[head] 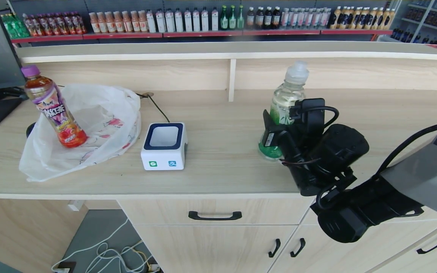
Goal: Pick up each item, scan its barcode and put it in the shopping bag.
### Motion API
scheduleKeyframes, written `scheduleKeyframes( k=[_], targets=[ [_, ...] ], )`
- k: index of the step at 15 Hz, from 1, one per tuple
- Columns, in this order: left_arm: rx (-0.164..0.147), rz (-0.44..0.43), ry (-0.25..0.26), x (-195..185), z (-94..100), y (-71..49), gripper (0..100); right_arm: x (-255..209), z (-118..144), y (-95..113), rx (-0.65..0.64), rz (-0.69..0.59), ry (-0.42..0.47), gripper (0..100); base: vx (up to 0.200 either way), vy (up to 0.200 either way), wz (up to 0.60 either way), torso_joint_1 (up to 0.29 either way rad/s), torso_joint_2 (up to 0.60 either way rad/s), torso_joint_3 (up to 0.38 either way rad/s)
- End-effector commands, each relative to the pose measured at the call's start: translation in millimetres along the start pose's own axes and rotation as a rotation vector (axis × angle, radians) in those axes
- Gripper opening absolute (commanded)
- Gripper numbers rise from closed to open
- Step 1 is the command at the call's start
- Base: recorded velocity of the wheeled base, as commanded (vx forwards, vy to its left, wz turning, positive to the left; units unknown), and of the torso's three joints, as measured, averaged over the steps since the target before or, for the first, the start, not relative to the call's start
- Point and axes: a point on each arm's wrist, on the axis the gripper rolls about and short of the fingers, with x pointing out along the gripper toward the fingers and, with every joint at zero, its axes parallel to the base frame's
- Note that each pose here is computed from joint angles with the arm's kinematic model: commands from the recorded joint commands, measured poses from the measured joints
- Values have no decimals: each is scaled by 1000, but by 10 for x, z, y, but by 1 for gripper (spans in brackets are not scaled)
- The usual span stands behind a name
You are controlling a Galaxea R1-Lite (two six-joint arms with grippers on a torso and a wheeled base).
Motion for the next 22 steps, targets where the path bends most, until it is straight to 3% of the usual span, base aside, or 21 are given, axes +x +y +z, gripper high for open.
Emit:
scheduleKeyframes(
  k=[1,13,18,22],
  targets=[
    [0,0,-1,0,0,0,100,11,16,0,4,-3,-8,0,0,0,0,0,0,0],
    [0,0,-1,0,0,0,100,22,224,-13,30,-6,-62,0,0,0,0,0,0,0],
    [0,0,-1,0,0,0,100,-12,426,-42,48,17,-106,0,0,0,0,0,0,0],
    [0,0,-1,0,0,0,100,-144,742,-65,86,46,-163,0,0,0,0,0,0,0]
  ],
)
